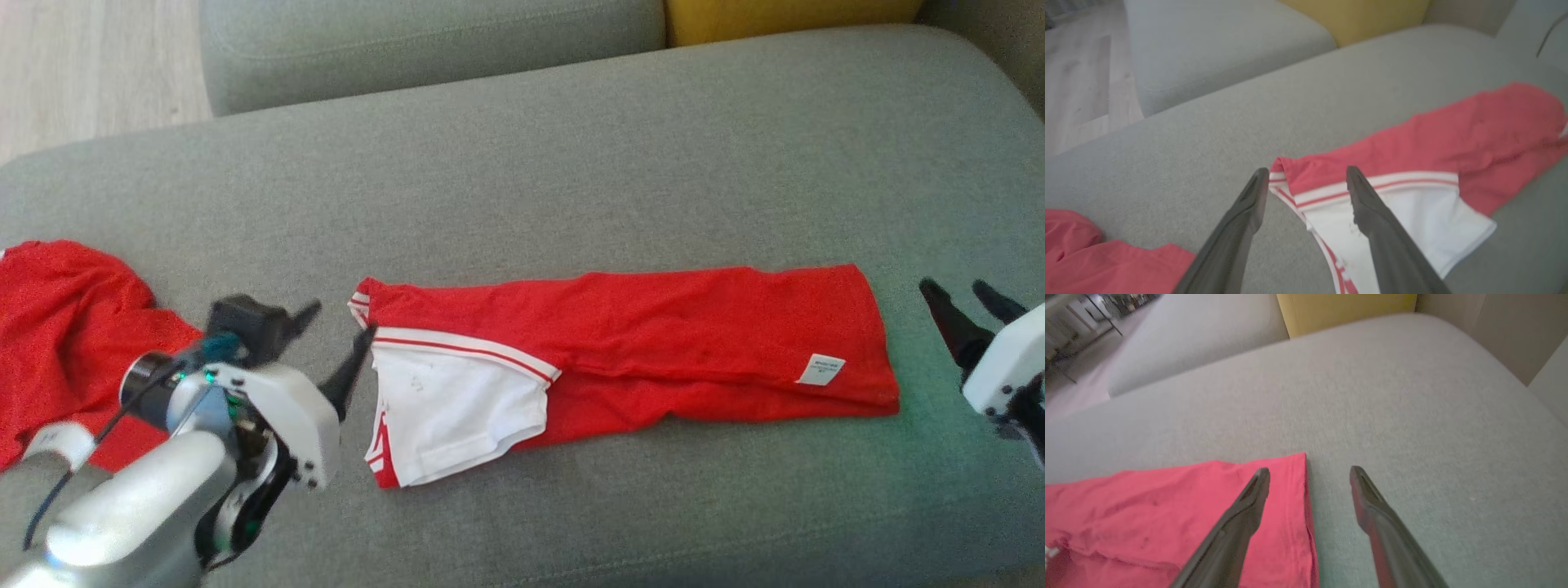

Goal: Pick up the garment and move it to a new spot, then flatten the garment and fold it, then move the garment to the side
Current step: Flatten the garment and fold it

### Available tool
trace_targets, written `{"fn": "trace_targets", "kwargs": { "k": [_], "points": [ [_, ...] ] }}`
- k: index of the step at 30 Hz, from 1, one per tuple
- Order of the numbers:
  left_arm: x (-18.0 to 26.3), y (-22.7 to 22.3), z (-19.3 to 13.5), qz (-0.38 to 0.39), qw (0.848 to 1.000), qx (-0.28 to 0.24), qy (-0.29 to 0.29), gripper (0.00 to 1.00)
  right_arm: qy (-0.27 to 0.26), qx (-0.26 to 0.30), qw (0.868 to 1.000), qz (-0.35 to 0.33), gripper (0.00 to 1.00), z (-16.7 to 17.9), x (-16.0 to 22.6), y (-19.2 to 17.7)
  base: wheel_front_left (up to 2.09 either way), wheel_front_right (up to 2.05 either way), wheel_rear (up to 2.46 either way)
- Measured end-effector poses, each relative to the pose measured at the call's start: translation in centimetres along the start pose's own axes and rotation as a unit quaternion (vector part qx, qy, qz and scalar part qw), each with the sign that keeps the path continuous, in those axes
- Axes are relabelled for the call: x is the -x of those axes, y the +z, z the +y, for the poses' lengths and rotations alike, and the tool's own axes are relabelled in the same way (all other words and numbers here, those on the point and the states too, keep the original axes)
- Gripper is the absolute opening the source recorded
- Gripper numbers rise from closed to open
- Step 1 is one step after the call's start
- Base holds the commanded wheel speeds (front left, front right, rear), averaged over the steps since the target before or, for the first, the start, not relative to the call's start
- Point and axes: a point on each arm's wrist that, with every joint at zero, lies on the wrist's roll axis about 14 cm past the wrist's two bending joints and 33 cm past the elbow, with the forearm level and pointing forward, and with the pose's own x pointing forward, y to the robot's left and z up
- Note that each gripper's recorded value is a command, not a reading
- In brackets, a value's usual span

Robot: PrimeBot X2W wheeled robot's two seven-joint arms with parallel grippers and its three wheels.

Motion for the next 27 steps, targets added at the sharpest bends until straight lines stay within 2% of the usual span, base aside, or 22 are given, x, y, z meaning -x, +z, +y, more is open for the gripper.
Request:
{"fn": "trace_targets", "kwargs": {
  "k": [2,5,6,7,9,11,13,16,20,24,27],
  "points": [
    [-0.1,2.2,0.5,-0.056,0.998,0.033,0.027,1.0,0.009,-0.01,0.999,-0.049,1.0,0.8,0.2,1.3,0.0,0.0,0.0],
    [0.3,4.1,1.6,-0.123,0.985,0.091,0.075,1.0,0.009,-0.019,0.994,-0.11,1.0,1.5,0.6,2.5,0.0,0.0,0.0],
    [0.5,4.6,2.6,-0.148,0.974,0.134,0.107,1.0,0.005,-0.042,0.988,-0.151,1.0,1.6,0.8,3.3,0.0,0.0,0.0],
    [0.6,4.8,3.2,-0.156,0.968,0.151,0.124,1.0,0.007,-0.065,0.983,-0.17,1.0,1.9,0.9,3.6,0.0,0.0,0.0],
    [0.9,4.8,4.3,-0.165,0.958,0.173,0.157,1.0,0.017,-0.114,0.973,-0.199,1.0,2.8,1.0,3.9,0.0,0.0,0.0],
    [1.4,5.1,5.2,-0.184,0.948,0.186,0.183,1.0,0.022,-0.133,0.967,-0.214,1.0,3.6,1.0,3.8,0.0,0.0,0.0],
    [1.7,4.7,5.5,-0.194,0.939,0.205,0.199,1.0,0.016,-0.127,0.968,-0.217,1.0,3.7,1.1,3.1,0.0,0.0,0.0],
    [1.8,2.9,4.6,-0.187,0.935,0.222,0.203,1.0,-0.002,-0.112,0.972,-0.208,1.0,3.2,1.0,1.9,0.0,0.0,0.0],
    [1.8,0.4,3.8,-0.165,0.943,0.213,0.197,1.0,-0.025,-0.098,0.978,-0.18,1.0,2.8,0.2,-0.1,0.0,0.0,0.0],
    [1.0,-0.1,3.3,-0.162,0.946,0.214,0.183,1.0,-0.045,-0.112,0.984,-0.129,1.0,2.8,-1.2,-2.8,0.0,0.0,0.0],
    [0.3,-1.9,3.3,-0.139,0.947,0.224,0.185,1.0,-0.052,-0.113,0.987,-0.105,1.0,3.1,-2.4,-3.5,0.0,0.0,0.0]
  ]
}}
